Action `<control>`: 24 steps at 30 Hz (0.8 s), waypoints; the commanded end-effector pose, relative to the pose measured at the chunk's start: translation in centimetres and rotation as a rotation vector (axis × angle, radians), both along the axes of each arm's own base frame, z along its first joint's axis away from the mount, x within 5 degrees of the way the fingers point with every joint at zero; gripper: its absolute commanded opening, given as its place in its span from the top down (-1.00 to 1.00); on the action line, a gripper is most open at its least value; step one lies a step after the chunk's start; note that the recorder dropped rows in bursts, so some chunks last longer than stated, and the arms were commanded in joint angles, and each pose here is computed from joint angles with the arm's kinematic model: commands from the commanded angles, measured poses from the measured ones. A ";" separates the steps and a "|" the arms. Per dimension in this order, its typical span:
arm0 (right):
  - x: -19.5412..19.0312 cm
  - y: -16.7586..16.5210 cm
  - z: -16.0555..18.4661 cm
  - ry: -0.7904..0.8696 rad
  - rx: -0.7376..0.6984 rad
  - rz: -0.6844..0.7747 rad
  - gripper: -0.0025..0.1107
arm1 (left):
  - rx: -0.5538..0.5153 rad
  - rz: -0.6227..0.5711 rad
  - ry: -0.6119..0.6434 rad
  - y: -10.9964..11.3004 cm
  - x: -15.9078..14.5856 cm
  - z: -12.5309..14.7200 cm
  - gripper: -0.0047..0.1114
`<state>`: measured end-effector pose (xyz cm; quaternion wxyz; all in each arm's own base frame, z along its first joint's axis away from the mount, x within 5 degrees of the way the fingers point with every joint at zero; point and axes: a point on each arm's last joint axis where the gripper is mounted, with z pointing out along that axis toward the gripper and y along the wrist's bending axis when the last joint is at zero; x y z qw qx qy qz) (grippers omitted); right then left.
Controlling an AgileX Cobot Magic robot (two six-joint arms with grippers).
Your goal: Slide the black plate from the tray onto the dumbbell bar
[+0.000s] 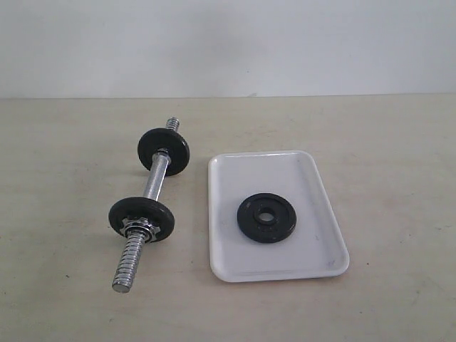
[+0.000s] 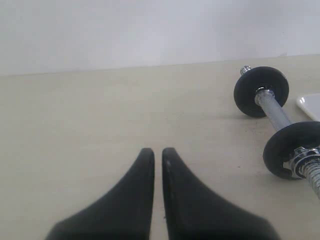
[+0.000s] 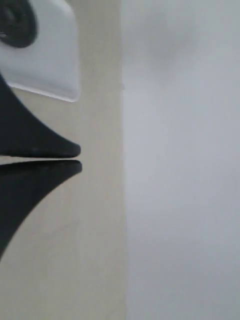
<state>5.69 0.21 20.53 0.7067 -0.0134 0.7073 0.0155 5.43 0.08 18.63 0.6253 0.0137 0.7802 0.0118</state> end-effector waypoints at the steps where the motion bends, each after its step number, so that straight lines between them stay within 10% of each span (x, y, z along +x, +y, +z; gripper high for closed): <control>1: -0.9 0.3 3.9 -0.440 -0.005 0.027 0.96 | -0.004 -0.004 -0.003 0.0 0.0 -0.1 0.83; 10: -6.8 0.5 8.8 -1.305 0.030 0.095 0.96 | -0.004 -0.004 -0.003 0.0 0.0 -0.1 0.83; 21: -6.8 0.4 8.8 -1.289 0.172 0.196 0.96 | -0.004 -0.004 -0.003 0.0 0.0 -0.1 0.83; 24: -5.1 0.7 9.5 -1.034 0.238 0.235 0.96 | -0.004 -0.004 -0.003 0.0 0.0 -0.1 0.83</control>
